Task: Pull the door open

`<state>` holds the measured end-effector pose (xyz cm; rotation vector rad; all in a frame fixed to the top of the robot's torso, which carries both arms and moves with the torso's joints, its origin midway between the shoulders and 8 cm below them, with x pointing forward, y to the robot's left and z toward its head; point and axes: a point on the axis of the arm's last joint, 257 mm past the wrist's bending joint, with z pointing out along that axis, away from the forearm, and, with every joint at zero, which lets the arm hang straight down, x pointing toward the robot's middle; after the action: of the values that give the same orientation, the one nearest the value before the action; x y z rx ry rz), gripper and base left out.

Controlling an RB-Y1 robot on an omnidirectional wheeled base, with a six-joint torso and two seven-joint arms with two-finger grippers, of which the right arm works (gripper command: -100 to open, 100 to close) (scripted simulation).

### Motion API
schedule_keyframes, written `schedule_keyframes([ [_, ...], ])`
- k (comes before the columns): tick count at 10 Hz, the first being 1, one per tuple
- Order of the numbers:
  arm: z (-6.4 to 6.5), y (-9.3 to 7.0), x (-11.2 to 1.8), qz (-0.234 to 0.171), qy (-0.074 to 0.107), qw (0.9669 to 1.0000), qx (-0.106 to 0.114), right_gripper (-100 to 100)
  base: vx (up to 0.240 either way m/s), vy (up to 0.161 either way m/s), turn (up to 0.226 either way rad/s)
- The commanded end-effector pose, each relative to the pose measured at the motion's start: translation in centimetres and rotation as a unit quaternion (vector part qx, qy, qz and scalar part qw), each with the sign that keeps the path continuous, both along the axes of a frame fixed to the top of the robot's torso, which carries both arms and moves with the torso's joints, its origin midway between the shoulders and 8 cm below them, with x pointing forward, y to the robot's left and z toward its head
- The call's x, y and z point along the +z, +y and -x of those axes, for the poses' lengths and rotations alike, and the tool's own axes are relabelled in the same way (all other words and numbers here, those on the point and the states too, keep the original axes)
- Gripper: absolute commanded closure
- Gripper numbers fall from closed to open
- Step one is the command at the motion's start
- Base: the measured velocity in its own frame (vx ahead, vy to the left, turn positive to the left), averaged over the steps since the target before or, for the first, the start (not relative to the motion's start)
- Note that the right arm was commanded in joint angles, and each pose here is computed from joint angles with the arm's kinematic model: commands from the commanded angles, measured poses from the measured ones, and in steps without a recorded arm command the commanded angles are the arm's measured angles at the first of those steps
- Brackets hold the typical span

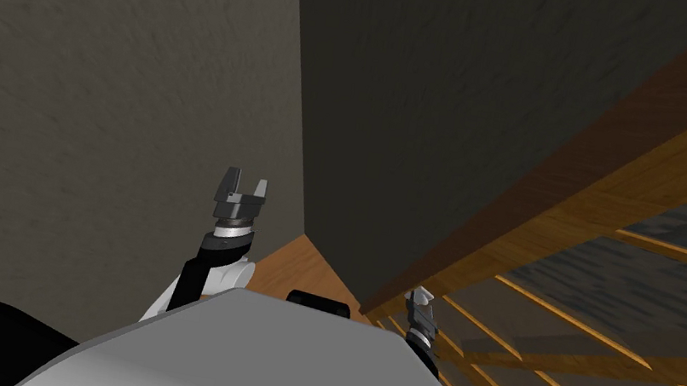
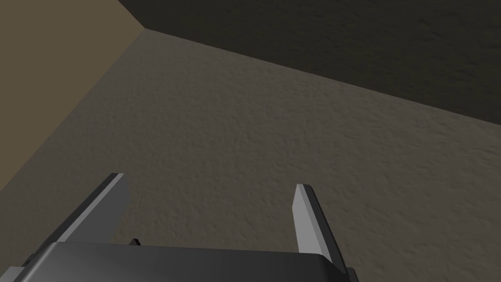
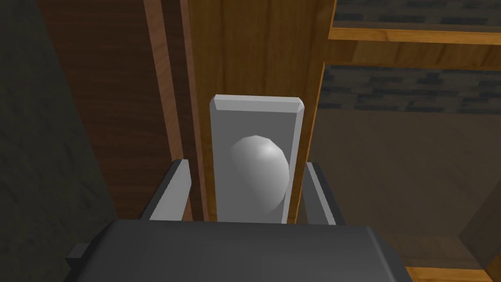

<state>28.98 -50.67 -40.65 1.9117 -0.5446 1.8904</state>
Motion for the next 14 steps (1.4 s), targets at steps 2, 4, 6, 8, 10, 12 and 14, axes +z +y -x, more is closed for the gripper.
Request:
schedule_keyframes([
  [2,-0.1,-0.2,0.1,0.001,0.0,1.0,-0.001,100,-0.012,-0.006,0.0],
  [4,-0.1,-0.2,0.1,0.001,0.0,1.0,-0.001,100,0.0,0.0,0.0],
  [6,-0.3,0.5,0.2,0.002,-0.002,0.9999,0.014,100,-0.056,-0.003,0.027],
  [8,-0.5,1.1,0.3,0.002,-0.003,0.9996,0.027,100,-0.199,0.006,0.065],
  [10,-0.7,1.9,0.5,0.001,-0.004,0.999,0.046,100,-0.194,0.026,0.05],
  [12,-0.8,2.8,0.6,0.0,-0.005,0.9979,0.064,100,-0.197,0.021,0.051],
  [14,-0.9,3.7,0.6,-0.001,-0.006,0.9966,0.082,100,-0.221,0.017,0.059],
])
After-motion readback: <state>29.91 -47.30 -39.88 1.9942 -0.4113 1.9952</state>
